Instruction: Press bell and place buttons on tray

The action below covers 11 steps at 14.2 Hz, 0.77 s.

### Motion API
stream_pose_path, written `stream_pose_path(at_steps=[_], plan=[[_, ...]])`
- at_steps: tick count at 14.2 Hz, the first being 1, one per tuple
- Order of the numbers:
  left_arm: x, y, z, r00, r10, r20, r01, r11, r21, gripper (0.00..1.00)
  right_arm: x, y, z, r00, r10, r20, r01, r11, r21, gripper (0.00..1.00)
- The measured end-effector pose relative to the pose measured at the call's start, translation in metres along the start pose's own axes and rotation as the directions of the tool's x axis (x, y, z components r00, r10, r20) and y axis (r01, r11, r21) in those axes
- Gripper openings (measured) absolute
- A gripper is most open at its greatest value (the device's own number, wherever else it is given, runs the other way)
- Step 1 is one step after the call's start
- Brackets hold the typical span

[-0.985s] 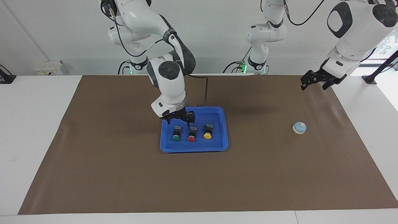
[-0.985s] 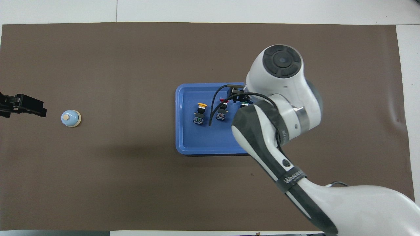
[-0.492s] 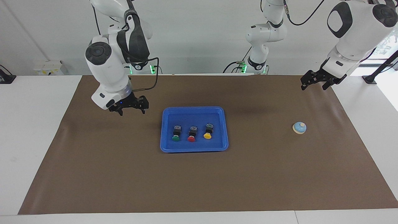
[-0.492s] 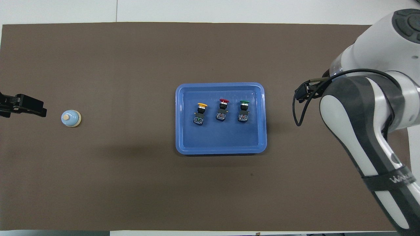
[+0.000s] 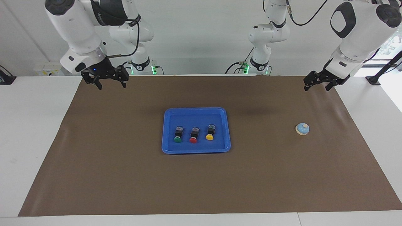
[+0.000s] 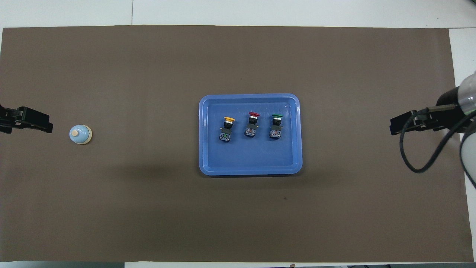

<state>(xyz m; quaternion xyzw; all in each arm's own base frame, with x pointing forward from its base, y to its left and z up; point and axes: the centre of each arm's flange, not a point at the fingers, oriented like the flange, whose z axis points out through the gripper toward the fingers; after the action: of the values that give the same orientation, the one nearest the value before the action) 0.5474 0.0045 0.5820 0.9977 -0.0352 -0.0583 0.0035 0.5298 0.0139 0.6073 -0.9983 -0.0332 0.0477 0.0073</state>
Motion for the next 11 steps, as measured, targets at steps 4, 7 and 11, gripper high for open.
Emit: stream_pose_path(at_steps=[4,7,11], plan=[[0.0000,0.0000,0.0000,1.000,0.000,0.000,0.000,1.000,0.000,1.00,-0.0041,0.0101,-0.0058,1.000,0.000,-0.007,0.000,1.000,0.001,1.00],[0.0000,0.0000,0.0000,1.000,0.000,0.000,0.000,1.000,0.000,1.00,-0.0024,0.0090,-0.0034,1.000,-0.002,-0.003,0.002,1.000,0.001,1.00],[0.0000,0.0000,0.0000,1.000,0.000,0.000,0.000,1.000,0.000,1.00,-0.0023,0.0134,-0.0029,1.000,0.007,-0.002,-0.007,1.000,0.000,1.00]])
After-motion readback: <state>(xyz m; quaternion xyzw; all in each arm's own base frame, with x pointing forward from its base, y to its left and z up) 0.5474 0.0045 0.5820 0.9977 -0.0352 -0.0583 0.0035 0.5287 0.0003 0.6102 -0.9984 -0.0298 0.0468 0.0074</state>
